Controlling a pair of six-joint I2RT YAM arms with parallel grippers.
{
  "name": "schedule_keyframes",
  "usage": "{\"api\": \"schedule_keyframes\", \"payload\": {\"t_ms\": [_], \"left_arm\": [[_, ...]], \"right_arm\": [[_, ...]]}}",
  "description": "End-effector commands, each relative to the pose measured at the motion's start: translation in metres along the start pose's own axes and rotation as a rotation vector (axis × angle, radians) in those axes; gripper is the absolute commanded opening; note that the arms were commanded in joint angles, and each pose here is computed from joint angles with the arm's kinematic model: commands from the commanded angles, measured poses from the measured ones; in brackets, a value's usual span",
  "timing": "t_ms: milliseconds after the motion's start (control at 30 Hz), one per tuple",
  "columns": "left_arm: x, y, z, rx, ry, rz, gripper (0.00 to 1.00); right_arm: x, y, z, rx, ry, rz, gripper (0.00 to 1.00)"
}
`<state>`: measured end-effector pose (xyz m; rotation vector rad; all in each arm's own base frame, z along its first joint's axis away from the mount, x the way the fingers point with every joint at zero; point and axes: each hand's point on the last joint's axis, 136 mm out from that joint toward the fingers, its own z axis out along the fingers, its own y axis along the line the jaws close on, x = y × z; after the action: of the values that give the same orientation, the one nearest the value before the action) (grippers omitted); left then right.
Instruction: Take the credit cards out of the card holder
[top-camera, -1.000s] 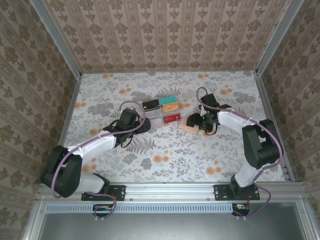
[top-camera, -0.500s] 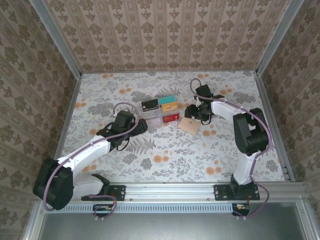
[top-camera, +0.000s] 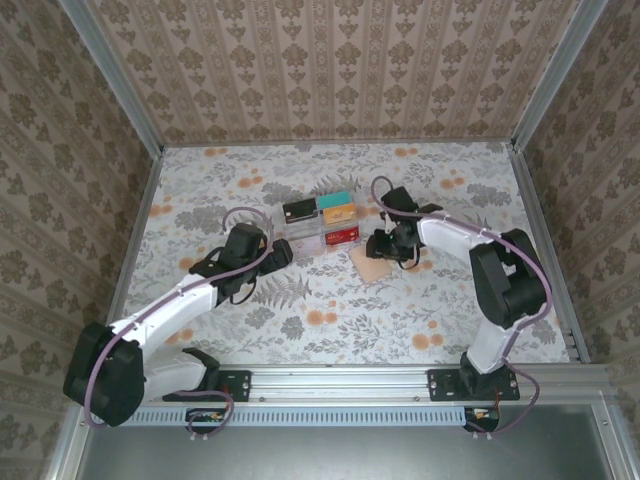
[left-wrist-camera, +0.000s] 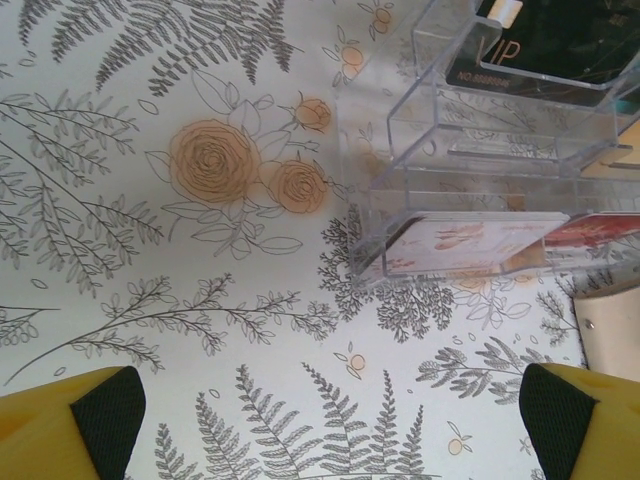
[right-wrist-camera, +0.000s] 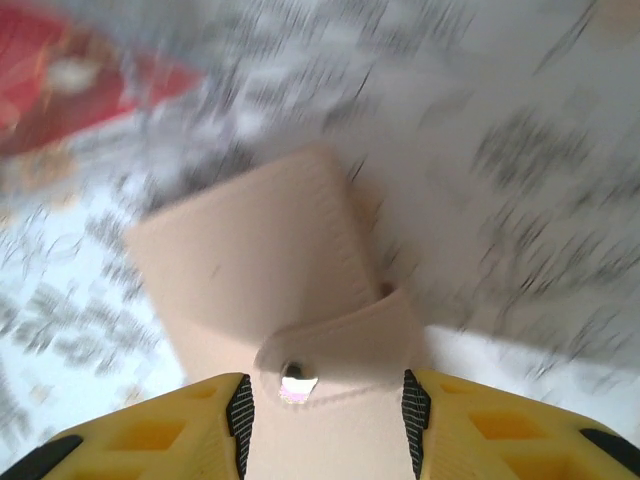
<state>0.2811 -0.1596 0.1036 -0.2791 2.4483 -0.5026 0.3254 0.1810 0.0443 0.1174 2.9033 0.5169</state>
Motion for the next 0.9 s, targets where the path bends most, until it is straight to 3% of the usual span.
{"api": "schedule_keyframes", "payload": {"t_ms": [0,100,233,400,533,633,733,867], "left_arm": [[0.001,-0.01,0.001,0.048,0.024,-0.011,1.0],[0.006,-0.016,0.003,0.08,0.06,-0.003,1.0],[0.011,-0.027,0.006,0.122,0.108,0.025,1.0],[0.014,-0.042,0.01,0.191,0.143,0.026,1.0],[0.013,-0.05,0.011,0.223,0.15,0.012,1.0],[0.014,-0.057,0.013,0.251,0.169,0.001,1.0],[0.016,-0.061,0.016,0.265,0.191,-0.017,1.0],[0.021,-0.066,0.02,0.285,0.216,-0.034,0.98]], "right_arm": [[0.029,0.025,-0.007,-0.144,0.051,0.116,0.48],[0.032,0.03,-0.014,-0.183,0.015,0.132,0.5],[0.019,0.006,-0.025,-0.042,-0.079,0.084,0.51],[0.002,0.013,-0.015,-0.025,-0.063,0.008,0.49],[-0.017,-0.004,-0.011,0.119,-0.096,0.003,0.48],[-0.024,-0.014,-0.013,0.197,-0.133,-0.006,0.55],[-0.025,-0.013,-0.005,0.193,-0.11,-0.018,0.56],[-0.012,-0.003,0.014,0.147,-0.03,-0.039,0.52]]}}
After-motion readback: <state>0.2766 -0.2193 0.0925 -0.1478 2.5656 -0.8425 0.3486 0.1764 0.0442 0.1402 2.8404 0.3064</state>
